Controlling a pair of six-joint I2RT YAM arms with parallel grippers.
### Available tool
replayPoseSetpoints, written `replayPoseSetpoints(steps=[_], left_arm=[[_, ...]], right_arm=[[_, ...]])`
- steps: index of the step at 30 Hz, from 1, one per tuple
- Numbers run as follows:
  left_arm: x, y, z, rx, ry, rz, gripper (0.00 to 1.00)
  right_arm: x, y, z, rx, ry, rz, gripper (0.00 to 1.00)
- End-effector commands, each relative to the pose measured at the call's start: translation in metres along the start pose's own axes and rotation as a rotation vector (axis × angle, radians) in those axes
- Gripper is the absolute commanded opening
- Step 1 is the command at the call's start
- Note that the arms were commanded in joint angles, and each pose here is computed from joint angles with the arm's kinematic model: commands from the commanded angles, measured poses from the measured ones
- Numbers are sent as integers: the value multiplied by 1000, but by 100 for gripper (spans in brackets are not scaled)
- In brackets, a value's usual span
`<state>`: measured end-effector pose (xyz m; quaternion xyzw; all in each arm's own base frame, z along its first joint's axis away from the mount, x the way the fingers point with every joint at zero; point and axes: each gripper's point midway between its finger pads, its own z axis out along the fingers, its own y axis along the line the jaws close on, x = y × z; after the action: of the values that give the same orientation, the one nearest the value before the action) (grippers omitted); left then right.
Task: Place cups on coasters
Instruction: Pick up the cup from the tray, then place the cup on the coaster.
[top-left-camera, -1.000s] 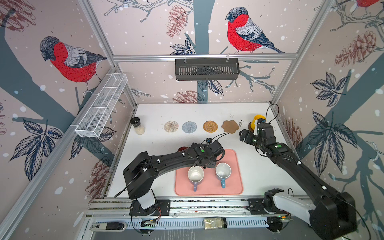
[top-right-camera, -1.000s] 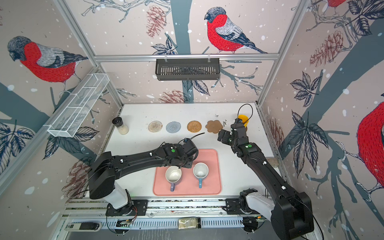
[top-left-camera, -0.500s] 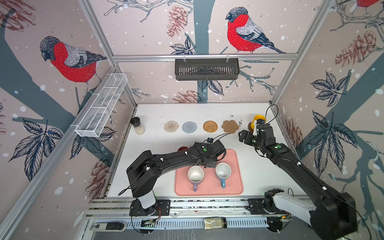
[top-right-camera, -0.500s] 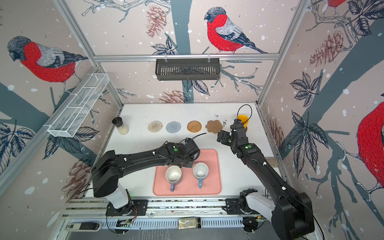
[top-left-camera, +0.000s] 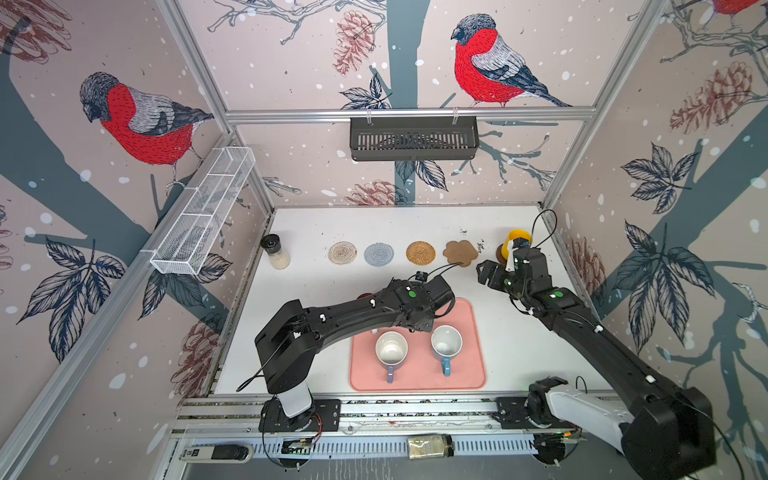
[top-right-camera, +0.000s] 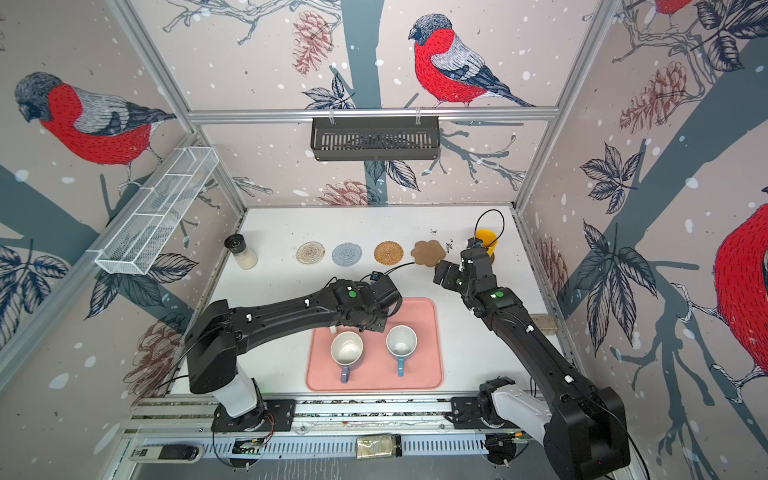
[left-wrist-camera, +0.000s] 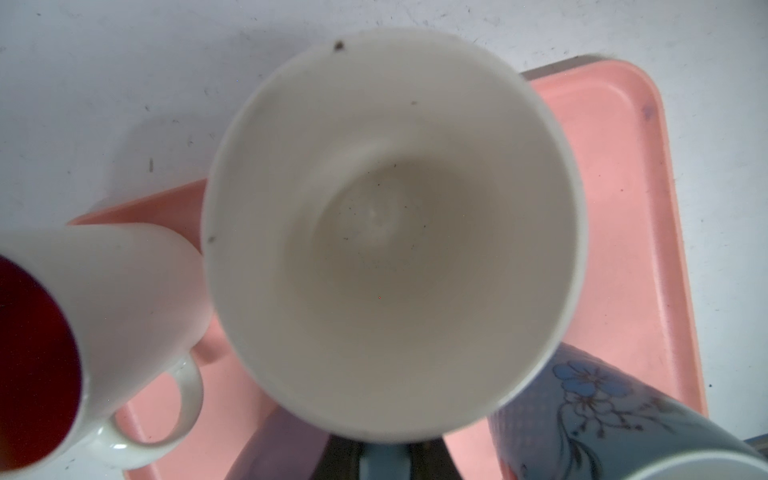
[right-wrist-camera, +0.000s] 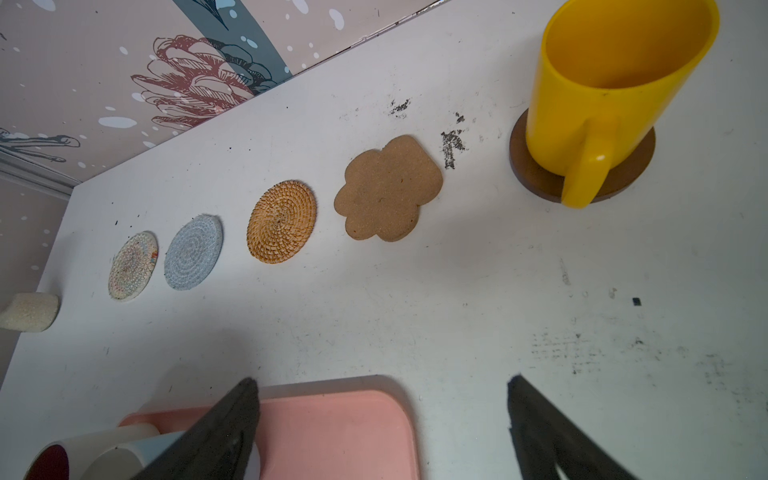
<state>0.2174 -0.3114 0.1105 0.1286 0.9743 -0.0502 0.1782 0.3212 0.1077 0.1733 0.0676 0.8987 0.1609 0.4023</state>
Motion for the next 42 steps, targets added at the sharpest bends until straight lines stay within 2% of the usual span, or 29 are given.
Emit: replayPoseSetpoints(steps=[1,13,21,32,42], left_arm=[[-17,8,-15,-39,-63,15,0],[-58,20,-36,-39,-126,53,0],[-94,18,-36,-46,-153,83,0],[-127,-1,-17,-27,-163,128,0],[-160,-28,1,8,-163,178,0]], right_arm=[[-7,5,-2,-19,-27,4,93],[-5,2,-3,1,-15,9,94],[-1,-5,-10,22,-14,20,94],[10,-22,-11,46,13,64,94],[30,-30,-7,15,52,102,93]])
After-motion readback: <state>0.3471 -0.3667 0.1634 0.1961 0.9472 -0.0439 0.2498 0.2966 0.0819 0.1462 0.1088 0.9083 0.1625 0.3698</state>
